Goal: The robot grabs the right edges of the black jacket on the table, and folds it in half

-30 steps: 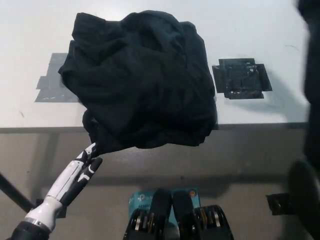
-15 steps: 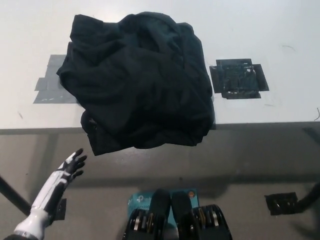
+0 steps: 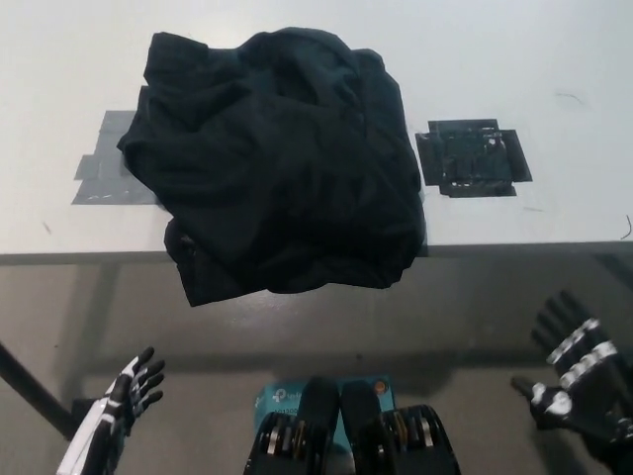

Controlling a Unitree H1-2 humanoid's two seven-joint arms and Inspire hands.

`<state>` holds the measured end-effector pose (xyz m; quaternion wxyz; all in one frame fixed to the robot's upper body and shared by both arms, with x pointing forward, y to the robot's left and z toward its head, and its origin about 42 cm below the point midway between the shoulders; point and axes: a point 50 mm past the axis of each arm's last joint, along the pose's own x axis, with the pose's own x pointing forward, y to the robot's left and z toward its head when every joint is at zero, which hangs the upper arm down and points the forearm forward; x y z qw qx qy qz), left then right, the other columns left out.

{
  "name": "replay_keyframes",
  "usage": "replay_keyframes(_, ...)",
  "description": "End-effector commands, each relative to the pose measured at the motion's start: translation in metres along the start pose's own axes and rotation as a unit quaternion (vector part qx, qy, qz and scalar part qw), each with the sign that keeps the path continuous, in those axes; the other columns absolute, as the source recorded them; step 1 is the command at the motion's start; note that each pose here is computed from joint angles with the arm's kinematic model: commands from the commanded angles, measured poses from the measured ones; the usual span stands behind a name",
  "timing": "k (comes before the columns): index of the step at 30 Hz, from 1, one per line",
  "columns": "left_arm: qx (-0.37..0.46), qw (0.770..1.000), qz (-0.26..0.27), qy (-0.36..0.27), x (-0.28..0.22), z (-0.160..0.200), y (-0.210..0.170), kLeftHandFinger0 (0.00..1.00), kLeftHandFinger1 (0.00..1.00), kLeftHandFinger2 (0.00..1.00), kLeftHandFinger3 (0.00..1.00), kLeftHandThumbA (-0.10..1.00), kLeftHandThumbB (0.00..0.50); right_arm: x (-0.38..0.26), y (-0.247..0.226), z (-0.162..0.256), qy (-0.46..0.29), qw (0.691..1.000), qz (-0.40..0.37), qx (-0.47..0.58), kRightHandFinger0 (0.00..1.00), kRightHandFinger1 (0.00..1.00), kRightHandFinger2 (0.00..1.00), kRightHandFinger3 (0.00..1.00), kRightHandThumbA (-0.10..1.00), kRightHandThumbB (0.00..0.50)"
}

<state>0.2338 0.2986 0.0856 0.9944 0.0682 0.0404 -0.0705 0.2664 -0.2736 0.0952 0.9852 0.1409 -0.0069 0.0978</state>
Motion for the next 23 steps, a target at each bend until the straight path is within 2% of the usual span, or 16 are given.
replay_keyframes(1, 0.007, 0.999, 0.003, -0.047, -0.006, 0.011, 0.004, 1.00, 1.00, 1.00, 1.00, 1.00, 0.202, -0.001, -0.005, 0.000, -0.025, 0.998, 0.020, -0.052, 1.00, 1.00, 1.00, 1.00, 1.00, 0.274)
replay_keyframes(5, 0.008, 0.999, 0.004, -0.041, -0.007, 0.011, 0.003, 1.00, 1.00, 1.00, 1.00, 1.00, 0.197, -0.004, -0.008, -0.008, -0.015, 0.999, 0.020, -0.045, 1.00, 1.00, 1.00, 1.00, 1.00, 0.230)
replay_keyframes(6, 0.009, 0.999, 0.004, -0.040, -0.007, 0.011, 0.003, 1.00, 1.00, 1.00, 1.00, 1.00, 0.197, -0.004, -0.008, -0.009, -0.015, 0.999, 0.020, -0.044, 1.00, 1.00, 1.00, 1.00, 1.00, 0.228)
replay_keyframes(7, 0.010, 0.999, 0.002, -0.039, -0.008, 0.011, 0.003, 1.00, 1.00, 1.00, 1.00, 1.00, 0.182, -0.004, -0.007, -0.011, -0.013, 0.999, 0.020, -0.042, 1.00, 1.00, 1.00, 1.00, 1.00, 0.249)
replay_keyframes(15, 0.018, 0.999, 0.003, -0.041, -0.007, 0.014, 0.005, 1.00, 1.00, 1.00, 1.00, 1.00, 0.158, -0.003, -0.004, -0.011, -0.007, 0.998, 0.021, -0.057, 1.00, 1.00, 1.00, 1.00, 1.00, 0.227)
replay_keyframes(23, 0.019, 0.999, 0.009, -0.033, -0.006, 0.015, 0.005, 1.00, 1.00, 1.00, 1.00, 1.00, 0.203, 0.001, -0.003, -0.009, 0.010, 0.997, 0.024, -0.068, 1.00, 1.00, 1.00, 1.00, 1.00, 0.280)
